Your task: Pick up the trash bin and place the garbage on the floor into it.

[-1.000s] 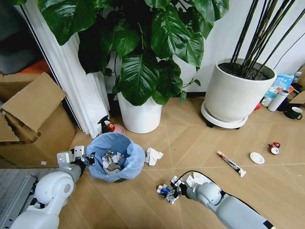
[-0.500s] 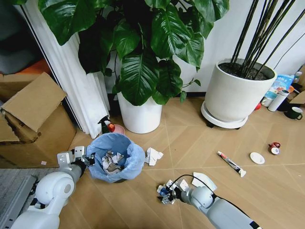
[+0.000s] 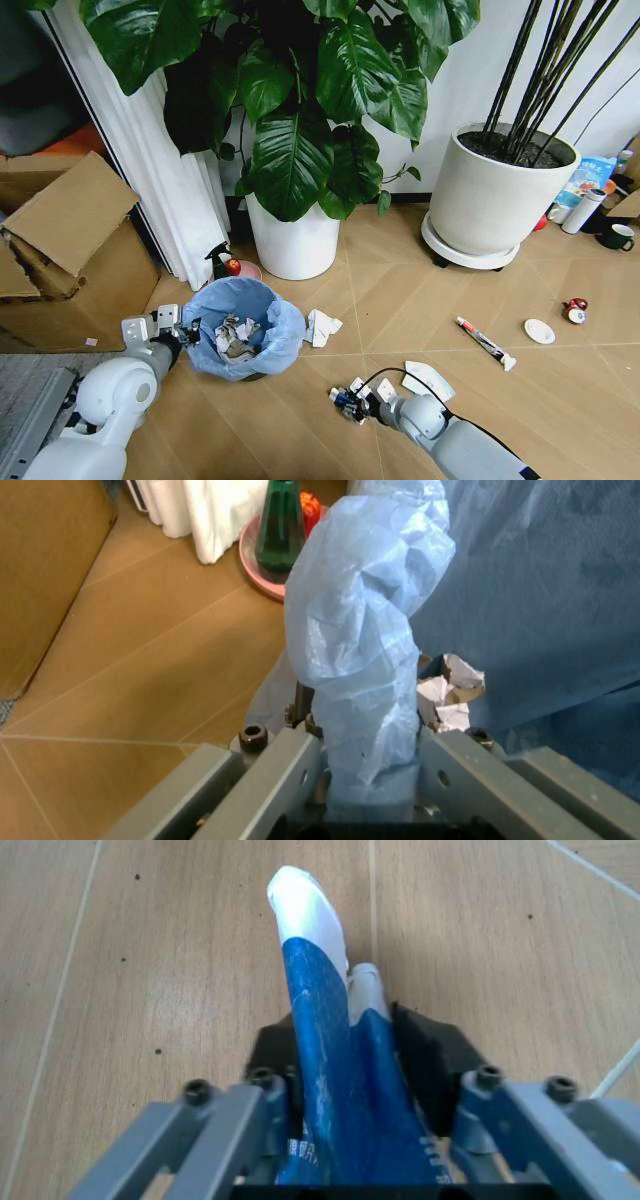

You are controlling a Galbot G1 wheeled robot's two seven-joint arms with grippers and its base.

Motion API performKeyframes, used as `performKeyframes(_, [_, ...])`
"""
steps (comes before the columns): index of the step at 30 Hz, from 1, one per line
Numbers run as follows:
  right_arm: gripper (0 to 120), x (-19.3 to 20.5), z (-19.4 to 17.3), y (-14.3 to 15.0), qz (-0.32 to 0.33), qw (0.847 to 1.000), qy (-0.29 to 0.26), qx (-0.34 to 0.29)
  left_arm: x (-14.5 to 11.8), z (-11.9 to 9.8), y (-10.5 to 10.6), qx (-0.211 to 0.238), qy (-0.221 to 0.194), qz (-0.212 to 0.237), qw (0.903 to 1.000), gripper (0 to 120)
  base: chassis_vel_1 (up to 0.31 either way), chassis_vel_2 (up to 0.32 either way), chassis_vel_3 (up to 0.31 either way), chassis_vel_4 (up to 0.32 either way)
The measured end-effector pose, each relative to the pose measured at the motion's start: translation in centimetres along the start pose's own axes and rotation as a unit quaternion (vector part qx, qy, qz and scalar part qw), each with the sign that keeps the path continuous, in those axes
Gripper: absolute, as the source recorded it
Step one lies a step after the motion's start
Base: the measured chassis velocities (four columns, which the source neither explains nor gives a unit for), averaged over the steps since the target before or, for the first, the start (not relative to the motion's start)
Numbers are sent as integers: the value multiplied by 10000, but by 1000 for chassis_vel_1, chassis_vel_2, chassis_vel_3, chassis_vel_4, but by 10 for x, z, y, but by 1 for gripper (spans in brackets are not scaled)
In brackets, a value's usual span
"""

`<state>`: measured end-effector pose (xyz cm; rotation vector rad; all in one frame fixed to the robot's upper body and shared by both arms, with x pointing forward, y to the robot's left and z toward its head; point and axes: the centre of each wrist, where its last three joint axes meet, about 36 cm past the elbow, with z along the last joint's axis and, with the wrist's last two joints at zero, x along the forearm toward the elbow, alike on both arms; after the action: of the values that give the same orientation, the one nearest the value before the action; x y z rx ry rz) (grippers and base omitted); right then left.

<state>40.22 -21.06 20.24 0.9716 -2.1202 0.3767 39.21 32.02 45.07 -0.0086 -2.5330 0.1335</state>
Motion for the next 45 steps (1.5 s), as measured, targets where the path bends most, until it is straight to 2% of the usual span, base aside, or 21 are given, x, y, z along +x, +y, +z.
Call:
performKeyframes(4, [13, 1, 2, 0, 7, 10000, -6, -32, 0, 0, -1, 2, 3, 12, 10000, 0, 0, 0, 0, 0])
performKeyframes(8, [5, 2, 4, 1, 23, 10000, -21, -61, 0, 0, -1, 5, 5, 19, 10000, 0, 0, 0, 0, 0])
performKeyframes(20, [3, 11, -3, -4, 279, 9987, -292, -302, 0, 0, 0, 0, 1, 30, 10000, 0, 0, 0, 0, 0])
performKeyframes(26, [3, 29, -22, -14, 622, 9930, -858, -518, 1, -1, 1, 9, -16, 34, 10000, 0, 0, 0, 0, 0])
performKeyframes(34, [3, 55, -40, -36, 1000, 9845, -1388, -380, 1, -1, 0, 10, -19, 44, 10000, 0, 0, 0, 0, 0])
performKeyframes(37, [3, 73, -59, -52, 1256, 9754, -1790, -267, 2, 0, 1, 7, -10, 34, 10000, 0, 0, 0, 0, 0])
performKeyframes(43, [3, 96, -79, -65, 1531, 9624, -2244, 48, 2, 0, 2, 3, -4, 31, 10000, 0, 0, 0, 0, 0])
performKeyframes(45, [3, 111, -93, -69, 1682, 9524, -2531, 226, 2, 0, 2, 1, -6, 30, 10000, 0, 0, 0, 0, 0])
